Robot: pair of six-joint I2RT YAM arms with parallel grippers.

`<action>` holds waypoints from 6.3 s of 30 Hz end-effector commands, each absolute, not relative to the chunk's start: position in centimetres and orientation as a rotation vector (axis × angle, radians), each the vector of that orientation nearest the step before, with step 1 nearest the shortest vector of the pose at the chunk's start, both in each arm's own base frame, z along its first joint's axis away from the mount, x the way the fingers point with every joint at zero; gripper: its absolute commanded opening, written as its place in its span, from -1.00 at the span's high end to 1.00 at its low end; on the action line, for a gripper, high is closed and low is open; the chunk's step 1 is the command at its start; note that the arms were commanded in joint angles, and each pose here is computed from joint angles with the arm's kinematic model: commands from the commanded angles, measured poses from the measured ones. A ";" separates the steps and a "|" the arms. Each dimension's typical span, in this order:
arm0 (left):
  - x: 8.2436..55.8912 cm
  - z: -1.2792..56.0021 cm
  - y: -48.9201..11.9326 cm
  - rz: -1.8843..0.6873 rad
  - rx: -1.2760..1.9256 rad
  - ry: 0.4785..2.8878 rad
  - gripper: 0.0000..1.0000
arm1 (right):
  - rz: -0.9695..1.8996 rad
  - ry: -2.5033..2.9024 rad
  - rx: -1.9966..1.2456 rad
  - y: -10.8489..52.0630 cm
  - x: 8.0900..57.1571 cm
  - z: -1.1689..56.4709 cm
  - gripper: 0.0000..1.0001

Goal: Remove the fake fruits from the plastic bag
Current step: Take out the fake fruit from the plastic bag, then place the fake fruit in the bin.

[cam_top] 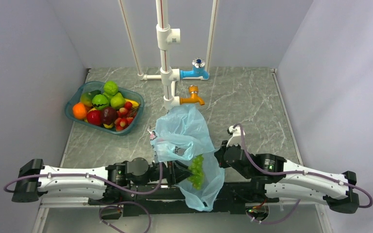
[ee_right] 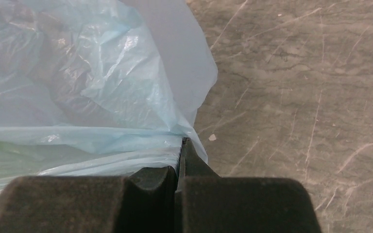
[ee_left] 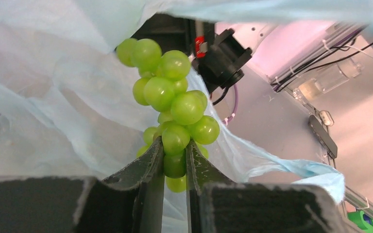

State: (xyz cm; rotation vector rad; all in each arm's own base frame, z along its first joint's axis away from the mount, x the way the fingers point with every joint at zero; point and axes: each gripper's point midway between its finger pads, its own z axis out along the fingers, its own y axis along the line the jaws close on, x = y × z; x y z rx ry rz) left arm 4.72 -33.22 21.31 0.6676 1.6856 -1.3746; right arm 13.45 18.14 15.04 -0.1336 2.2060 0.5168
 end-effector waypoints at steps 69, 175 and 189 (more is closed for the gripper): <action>18.3 40.0 -19.4 -0.725 0.315 1.690 1.00 | 0.237 2.174 0.017 14.0 15.3 17.2 1.00; 39.2 19.4 -0.1 -0.122 -0.117 2.307 -0.38 | 0.227 2.195 0.047 12.2 14.6 21.5 1.00; 36.3 27.9 -3.6 -0.273 0.041 1.939 -0.56 | -0.112 2.175 0.149 8.7 16.8 21.3 1.00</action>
